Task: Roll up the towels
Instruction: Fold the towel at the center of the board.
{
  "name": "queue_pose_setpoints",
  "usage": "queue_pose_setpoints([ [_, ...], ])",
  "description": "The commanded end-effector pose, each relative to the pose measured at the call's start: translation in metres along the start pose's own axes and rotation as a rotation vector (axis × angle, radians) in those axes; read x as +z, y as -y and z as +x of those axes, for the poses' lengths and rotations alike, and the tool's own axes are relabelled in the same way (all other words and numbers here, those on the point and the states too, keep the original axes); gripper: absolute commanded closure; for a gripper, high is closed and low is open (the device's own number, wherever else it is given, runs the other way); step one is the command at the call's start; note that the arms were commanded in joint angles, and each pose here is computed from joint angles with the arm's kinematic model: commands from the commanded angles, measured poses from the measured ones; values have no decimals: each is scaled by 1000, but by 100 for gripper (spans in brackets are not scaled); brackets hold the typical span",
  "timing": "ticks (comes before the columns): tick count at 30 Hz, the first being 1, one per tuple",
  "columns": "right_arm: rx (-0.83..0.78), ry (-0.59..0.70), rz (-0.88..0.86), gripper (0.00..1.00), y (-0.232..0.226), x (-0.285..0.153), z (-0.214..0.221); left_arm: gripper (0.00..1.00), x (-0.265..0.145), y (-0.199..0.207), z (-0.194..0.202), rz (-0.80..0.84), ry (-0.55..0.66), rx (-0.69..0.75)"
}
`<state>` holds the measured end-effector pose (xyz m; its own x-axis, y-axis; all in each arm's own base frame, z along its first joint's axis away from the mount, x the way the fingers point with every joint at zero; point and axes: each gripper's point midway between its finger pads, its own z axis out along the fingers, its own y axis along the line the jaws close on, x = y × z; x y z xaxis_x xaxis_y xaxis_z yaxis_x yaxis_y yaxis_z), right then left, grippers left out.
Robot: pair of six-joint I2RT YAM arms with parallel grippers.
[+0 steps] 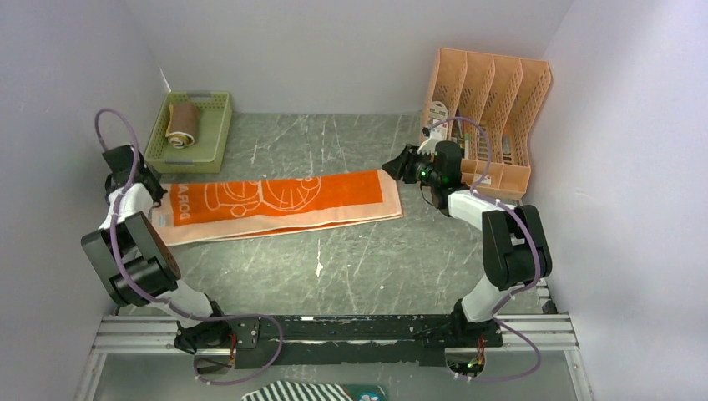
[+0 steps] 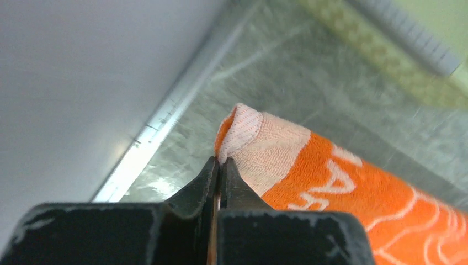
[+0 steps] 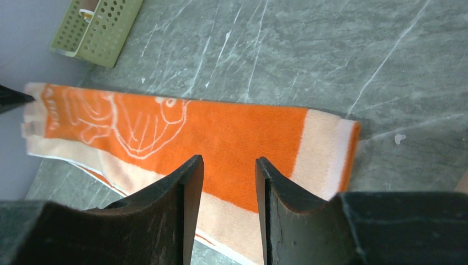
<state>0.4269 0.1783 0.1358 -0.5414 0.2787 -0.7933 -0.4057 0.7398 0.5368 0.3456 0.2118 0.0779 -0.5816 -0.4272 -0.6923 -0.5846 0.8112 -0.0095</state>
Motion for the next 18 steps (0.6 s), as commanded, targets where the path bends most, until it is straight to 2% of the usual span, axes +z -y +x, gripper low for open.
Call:
queue_pose_setpoints([
  [1,-45,24,-14,60,-15,-1,-11,93,-44,-26,-58,-218,131,-122],
  [6,-88,-15,5,60,-22,7,-7,93,-56,-37,-72,-339,138,-149],
  [11,-115,-52,23,60,-23,10,-2,93,-51,-29,-80,-344,86,-141],
  [15,-132,-79,36,60,-23,13,0,93,-51,5,-78,-300,22,-71],
  [18,-142,-105,48,60,-21,12,5,93,-54,50,-64,-192,-52,-40],
])
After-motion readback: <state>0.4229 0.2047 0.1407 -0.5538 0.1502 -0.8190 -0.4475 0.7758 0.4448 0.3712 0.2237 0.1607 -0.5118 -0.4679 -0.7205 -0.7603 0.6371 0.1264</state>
